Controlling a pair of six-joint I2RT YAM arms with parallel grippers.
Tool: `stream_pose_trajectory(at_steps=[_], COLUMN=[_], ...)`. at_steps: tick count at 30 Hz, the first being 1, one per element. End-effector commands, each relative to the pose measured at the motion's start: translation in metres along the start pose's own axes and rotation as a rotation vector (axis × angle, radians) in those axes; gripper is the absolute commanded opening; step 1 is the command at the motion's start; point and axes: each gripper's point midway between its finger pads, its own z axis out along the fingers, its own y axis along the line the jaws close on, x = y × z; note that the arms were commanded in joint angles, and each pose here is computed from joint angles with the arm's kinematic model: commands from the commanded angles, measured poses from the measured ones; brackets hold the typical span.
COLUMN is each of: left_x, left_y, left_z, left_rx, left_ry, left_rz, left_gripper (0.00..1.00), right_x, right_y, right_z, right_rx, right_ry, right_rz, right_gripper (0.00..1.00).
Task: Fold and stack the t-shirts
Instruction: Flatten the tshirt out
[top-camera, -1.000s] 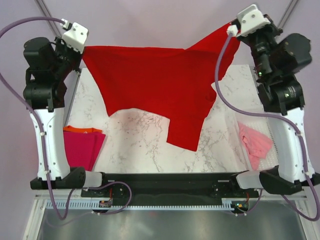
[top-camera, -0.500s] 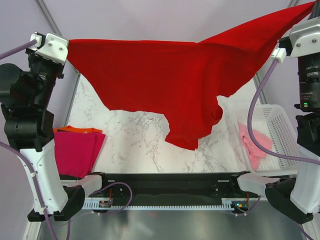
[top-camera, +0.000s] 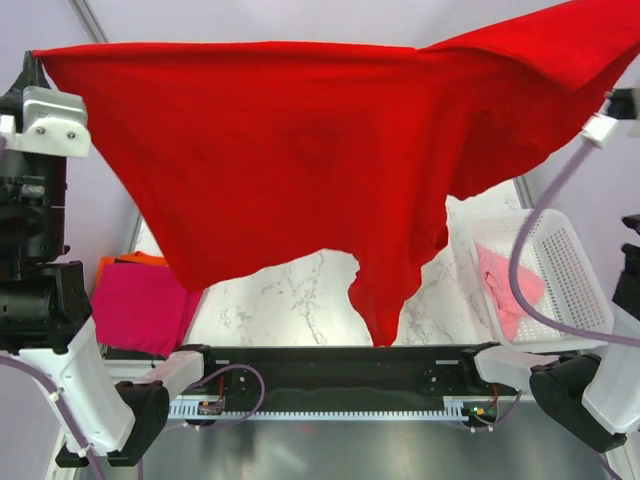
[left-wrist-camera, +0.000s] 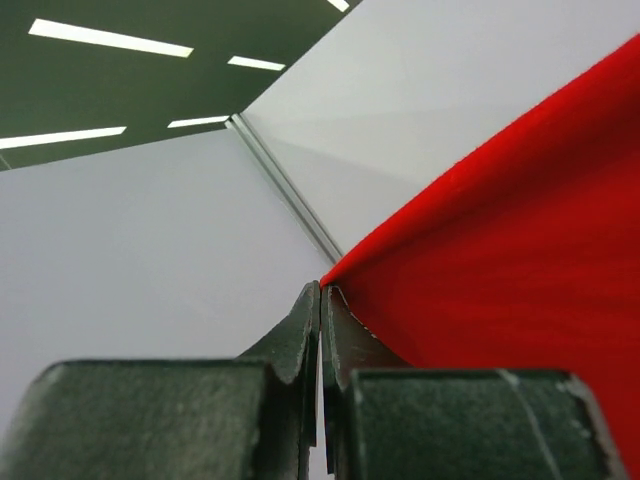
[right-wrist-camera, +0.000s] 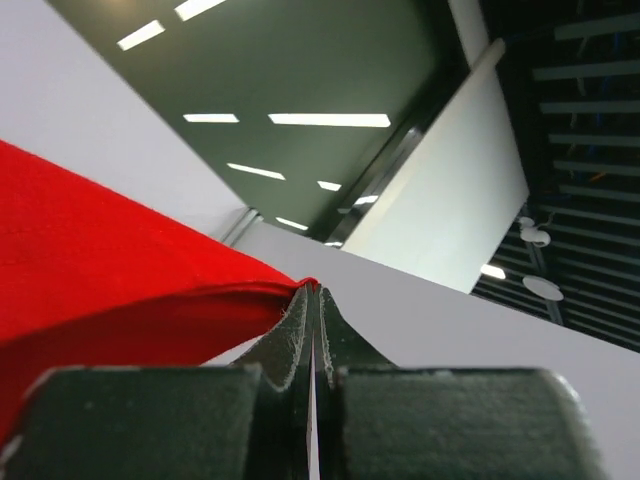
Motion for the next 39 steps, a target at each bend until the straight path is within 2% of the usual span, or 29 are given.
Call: stream_pose_trajectory(at_steps=[1, 7, 11, 14, 17, 22, 27, 33, 39], left_x=[0.066, 0.184, 0.236, 0.247, 0.241, 0.229, 0.207, 0.186, 0.145], left_y=[-0.030, -0.135, -0.183, -0.194, -0.195, -0.183, -0.166, -0.146, -0.111], left_z=[0.035, 0.059, 0.076, 0.092, 0.100, 0.100, 0.083, 0.056, 0.026], left_rx=[0.041, 0.295, 0.396, 0.402, 0.407, 0.374, 0.342, 0.305, 0.225], left_ry=[0.148, 0.333, 0.415, 0.426, 0.404, 0.387, 0.363, 0.340, 0.266], left_rz=[0.101, 0.110, 0.058, -0.008, -0.046, -0.052, -0.058, -0.058, -0.052], left_gripper=[0.02, 0.02, 0.02, 0.02, 0.02, 0.02, 0.02, 0.02, 0.02], right_x=[0.030, 0.088, 0.132, 0.151, 0.156, 0.148, 0.132, 0.107, 0.074], right_y=[0.072, 0.201, 0.270, 0.296, 0.301, 0.292, 0.253, 0.189, 0.121], right_z=[0.018, 0.010, 0.015, 0.025, 0.037, 0.042, 0.034, 0.009, -0.020], right_rx=[-0.107, -0.308, -0.376, -0.390, -0.374, -0.364, -0.324, -0.264, -0.214], right_ry=[0.099, 0.275, 0.405, 0.448, 0.455, 0.423, 0.387, 0.342, 0.253], right_rz=[-0.022, 0.004, 0.051, 0.080, 0.102, 0.117, 0.114, 0.125, 0.123], right_gripper=[0.00, 0.00, 0.00, 0.00, 0.00, 0.00, 0.00, 0.00, 0.00])
